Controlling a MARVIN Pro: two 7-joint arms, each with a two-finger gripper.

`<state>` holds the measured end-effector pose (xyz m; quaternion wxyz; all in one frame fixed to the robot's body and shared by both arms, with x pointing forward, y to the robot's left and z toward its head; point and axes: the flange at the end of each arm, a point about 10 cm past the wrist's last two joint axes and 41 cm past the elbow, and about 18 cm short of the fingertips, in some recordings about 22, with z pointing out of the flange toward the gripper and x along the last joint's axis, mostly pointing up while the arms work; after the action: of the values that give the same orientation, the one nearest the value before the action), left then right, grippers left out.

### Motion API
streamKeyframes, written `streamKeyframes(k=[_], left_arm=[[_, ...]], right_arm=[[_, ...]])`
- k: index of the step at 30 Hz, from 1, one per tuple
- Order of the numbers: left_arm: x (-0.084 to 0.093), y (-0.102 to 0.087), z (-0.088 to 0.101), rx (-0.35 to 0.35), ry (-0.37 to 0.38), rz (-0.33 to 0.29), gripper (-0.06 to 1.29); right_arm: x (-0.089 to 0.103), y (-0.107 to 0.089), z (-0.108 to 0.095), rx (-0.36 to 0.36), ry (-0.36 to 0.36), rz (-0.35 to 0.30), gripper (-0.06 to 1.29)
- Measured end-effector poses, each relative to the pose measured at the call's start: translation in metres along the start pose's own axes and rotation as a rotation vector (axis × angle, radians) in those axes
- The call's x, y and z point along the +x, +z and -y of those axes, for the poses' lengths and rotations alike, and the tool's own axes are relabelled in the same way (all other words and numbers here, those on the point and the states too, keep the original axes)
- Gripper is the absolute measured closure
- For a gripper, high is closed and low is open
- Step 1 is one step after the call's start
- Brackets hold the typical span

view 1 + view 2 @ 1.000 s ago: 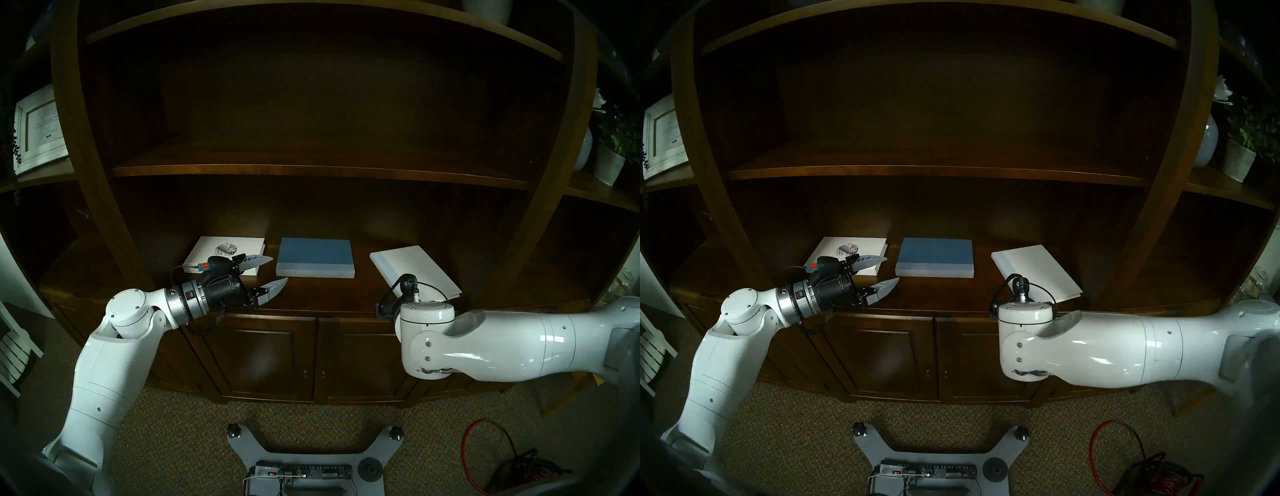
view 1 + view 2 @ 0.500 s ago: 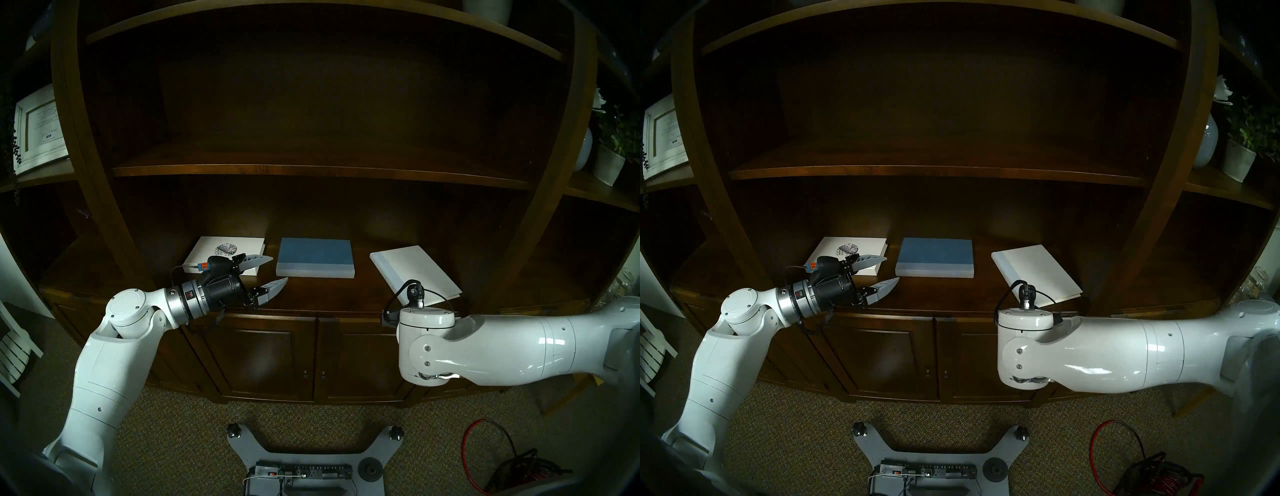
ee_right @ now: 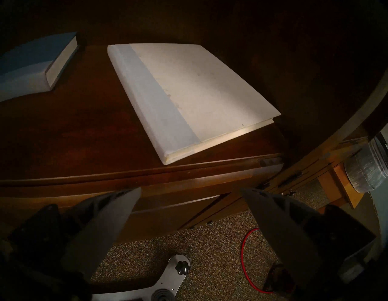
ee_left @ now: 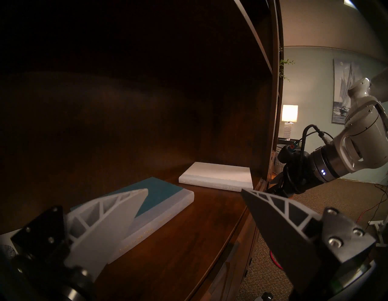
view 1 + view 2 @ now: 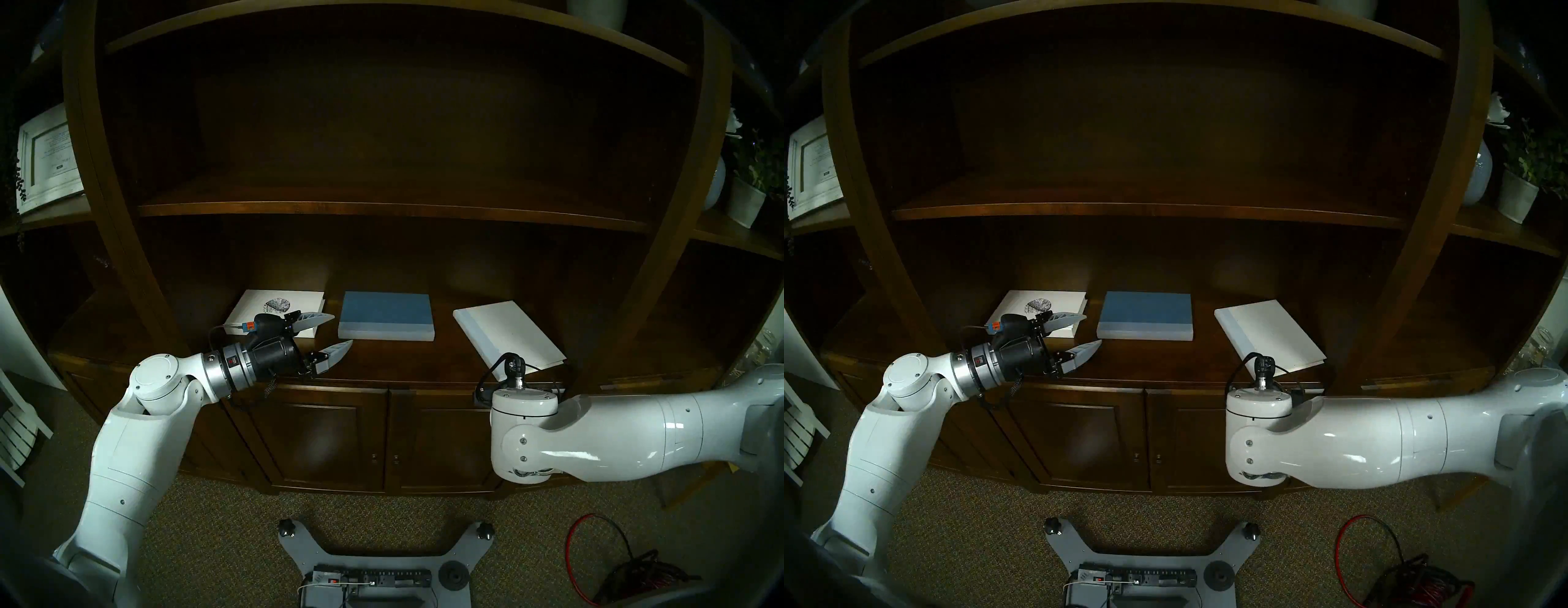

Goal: Close the books and align them horizontally on the shelf

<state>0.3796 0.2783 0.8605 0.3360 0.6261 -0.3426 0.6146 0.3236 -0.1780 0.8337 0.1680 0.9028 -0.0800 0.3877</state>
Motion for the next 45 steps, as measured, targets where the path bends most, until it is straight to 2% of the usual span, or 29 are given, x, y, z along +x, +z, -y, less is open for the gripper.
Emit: streamKeyframes(k=[11, 21, 32, 45], left_arm=[[0.000, 0.000, 0.000, 0.000, 0.001, 0.000, 0.02], [0.000, 0.000, 0.000, -0.001, 0.001, -0.001, 0.02], [0.000, 0.000, 0.000, -0.001, 0.002, -0.001, 0.02], [0.000, 0.000, 0.000, -0.001, 0.003, -0.001, 0.02]], right_arm=[[0.013, 0.012, -0.003, -0.034, 0.040, -0.037, -0.03], [0.016, 0.013, -0.002, -0.035, 0.049, -0.030, -0.03], [0.016, 0.016, -0.001, -0.039, 0.034, -0.027, -0.03], [0.025, 0.026, 0.003, -0.039, -0.010, -0.020, -0.04]])
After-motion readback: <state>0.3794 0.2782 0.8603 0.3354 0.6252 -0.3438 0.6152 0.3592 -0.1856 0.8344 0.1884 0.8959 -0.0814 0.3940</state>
